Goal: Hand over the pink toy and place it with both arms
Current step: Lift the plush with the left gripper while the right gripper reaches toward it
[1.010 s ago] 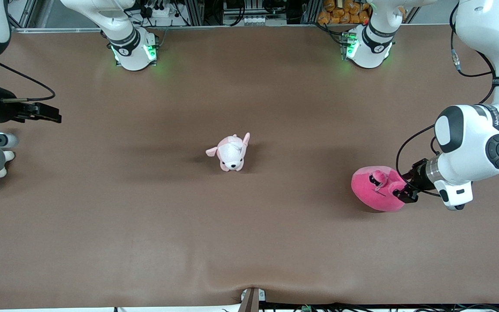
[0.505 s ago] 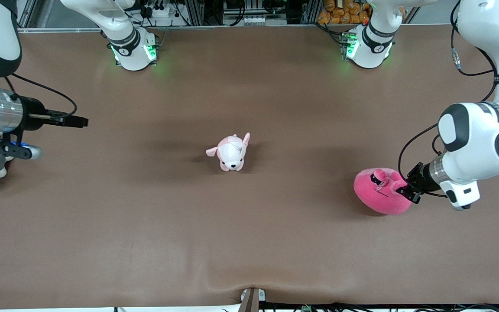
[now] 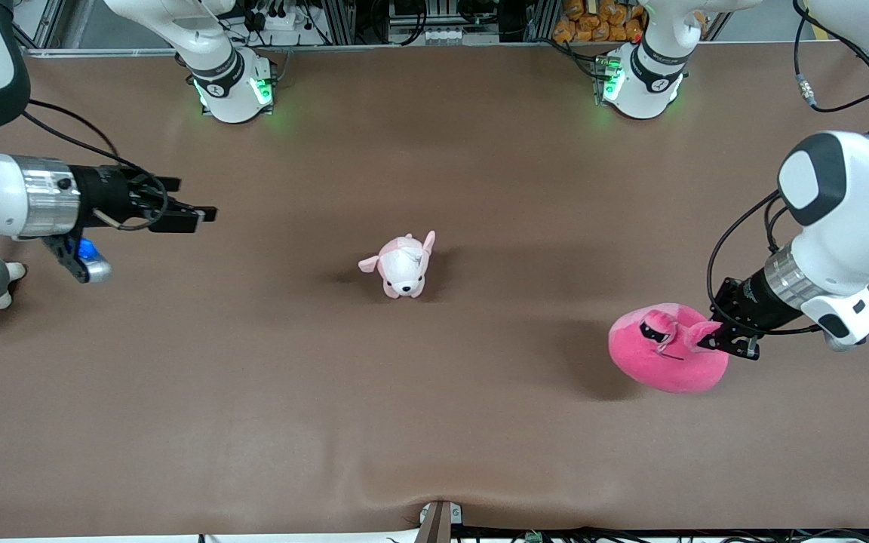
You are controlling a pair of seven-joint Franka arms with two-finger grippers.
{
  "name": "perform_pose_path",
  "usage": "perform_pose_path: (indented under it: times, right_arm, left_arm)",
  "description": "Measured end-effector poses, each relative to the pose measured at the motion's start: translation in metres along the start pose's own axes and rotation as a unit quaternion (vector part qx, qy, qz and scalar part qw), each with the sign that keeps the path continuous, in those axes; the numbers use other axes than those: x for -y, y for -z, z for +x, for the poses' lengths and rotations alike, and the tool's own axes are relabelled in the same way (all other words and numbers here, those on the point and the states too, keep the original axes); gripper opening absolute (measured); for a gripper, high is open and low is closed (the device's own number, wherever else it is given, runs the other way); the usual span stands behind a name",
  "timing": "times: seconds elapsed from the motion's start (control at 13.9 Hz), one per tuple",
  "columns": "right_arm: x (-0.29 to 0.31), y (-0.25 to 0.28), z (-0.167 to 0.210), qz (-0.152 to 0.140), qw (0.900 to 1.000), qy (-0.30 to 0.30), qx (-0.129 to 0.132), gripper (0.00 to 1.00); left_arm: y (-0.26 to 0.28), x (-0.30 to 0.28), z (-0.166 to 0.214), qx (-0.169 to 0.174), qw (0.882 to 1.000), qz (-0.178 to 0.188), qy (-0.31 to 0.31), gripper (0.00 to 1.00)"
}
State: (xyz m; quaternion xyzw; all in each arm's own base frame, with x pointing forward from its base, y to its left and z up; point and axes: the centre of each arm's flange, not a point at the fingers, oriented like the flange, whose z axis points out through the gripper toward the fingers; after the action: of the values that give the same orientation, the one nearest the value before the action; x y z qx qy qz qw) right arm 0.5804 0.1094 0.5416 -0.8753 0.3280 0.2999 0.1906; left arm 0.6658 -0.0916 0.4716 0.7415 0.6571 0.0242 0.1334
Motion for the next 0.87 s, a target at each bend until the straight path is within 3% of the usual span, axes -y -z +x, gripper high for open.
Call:
perform_pose_path:
  times: [0.14, 0.29, 0.51, 0.65, 0.87]
  right_arm:
    - [0.017, -0.007, -0.007, 0.025, 0.998, -0.052, 0.015, 1.0]
    - [0.042, -0.02, -0.018, 0.048, 0.992, -0.116, 0.014, 1.0]
    - [0.087, -0.048, -0.044, 0.089, 0.976, -0.197, 0.009, 1.0]
    - [0.11, -0.071, -0.054, 0.101, 0.965, -0.24, 0.009, 1.0]
    - [0.143, -0.107, -0.062, 0.131, 0.944, -0.303, 0.003, 1.0]
  left_arm:
    - [0.013, -0.005, -0.027, 0.011, 0.999, -0.013, 0.035, 0.12]
    - [0.022, -0.003, -0.062, 0.024, 0.998, -0.015, 0.053, 0.12]
    - [0.03, 0.005, -0.131, 0.044, 0.996, -0.015, 0.072, 0.12]
    - [0.038, 0.012, -0.183, 0.058, 0.995, -0.017, 0.077, 0.12]
    - [0.05, 0.025, -0.243, 0.076, 0.994, -0.019, 0.077, 0.12]
